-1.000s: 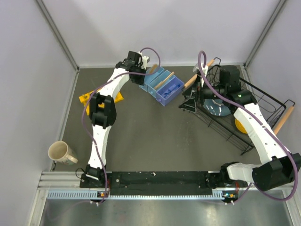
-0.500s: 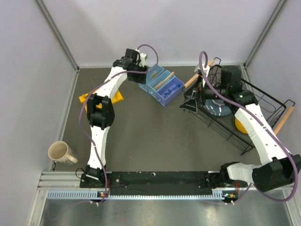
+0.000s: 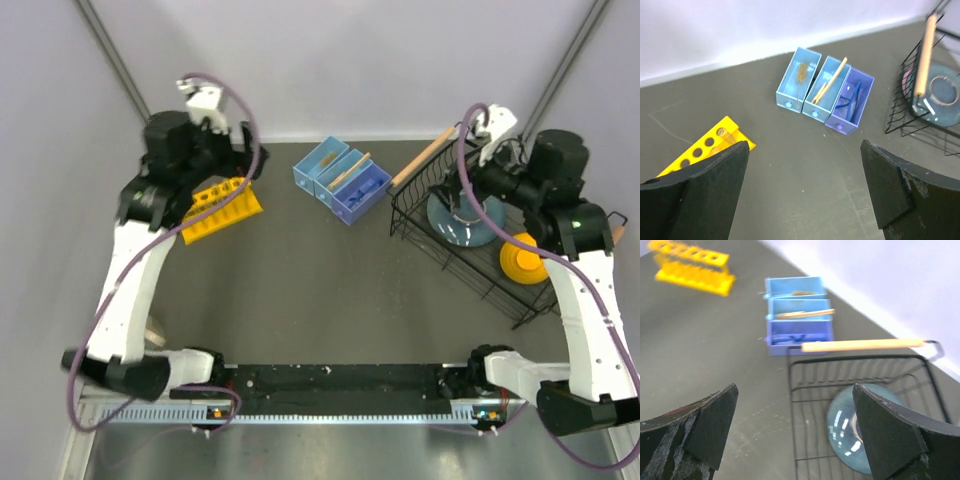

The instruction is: Organize the chemistry lab equipment

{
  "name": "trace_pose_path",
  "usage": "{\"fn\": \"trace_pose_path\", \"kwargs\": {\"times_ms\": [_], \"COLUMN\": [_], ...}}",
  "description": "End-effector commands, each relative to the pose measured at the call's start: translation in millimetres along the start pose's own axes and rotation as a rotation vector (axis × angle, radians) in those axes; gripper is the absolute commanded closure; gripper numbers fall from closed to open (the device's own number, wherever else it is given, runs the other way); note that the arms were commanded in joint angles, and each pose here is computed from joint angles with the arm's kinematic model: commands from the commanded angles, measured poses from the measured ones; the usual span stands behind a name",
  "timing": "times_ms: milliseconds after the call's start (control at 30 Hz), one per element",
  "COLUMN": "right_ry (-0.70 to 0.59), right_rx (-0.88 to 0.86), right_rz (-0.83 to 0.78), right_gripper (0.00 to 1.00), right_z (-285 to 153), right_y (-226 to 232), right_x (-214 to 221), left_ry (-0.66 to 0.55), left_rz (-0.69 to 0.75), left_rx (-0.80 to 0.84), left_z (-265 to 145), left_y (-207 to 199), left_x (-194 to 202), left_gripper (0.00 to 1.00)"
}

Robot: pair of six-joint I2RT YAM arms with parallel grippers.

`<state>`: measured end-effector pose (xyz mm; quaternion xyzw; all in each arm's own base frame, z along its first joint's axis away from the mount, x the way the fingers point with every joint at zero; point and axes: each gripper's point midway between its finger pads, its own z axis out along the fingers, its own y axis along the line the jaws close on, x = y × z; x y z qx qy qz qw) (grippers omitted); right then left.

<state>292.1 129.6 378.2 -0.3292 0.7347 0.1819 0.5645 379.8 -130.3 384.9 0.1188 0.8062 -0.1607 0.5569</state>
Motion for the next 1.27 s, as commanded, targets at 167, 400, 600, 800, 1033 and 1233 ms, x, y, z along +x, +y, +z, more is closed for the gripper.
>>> {"fn": "trace_pose_path", "kwargs": {"times_ms": [167,400,600,800,1033,1233], "right_ry": [-0.171,-0.208,-0.238,-0.26,-0.274,-0.281], "right_rx": [0.42,0.497,0.528,0.535,0.55,0.55], "right_rz": [0.185,0.199,0.253,0.271,0.281,0.224], "right_gripper": [0.01,0.01,0.01,0.01,0.01,0.01], "right_z": [-71,-87,-95,-103,-108,-114], "right_y": [-54,-62,-62,-60,-61,-61], "right_x": [-58,-69,-72,-75,-77,-84], "left_ry": [-0.244,-0.323,-0.327,-0.342,-0.342,-0.343], "left_rz": [-0.105,-0.126,-0.121,-0.117,-0.107,-0.099], "left_rx": [0.032,-0.006,-0.036,-0.044,-0.053,-0.066], "left_z": [-129,-182,-202,-212,-217,-221], "left_y": [-22,-25,-24,-24,-23,-22], "left_x": [-10,-7,-3,-4,-1,1], "left_gripper": [0.01,0.01,0.01,0.01,0.01,0.01]}}
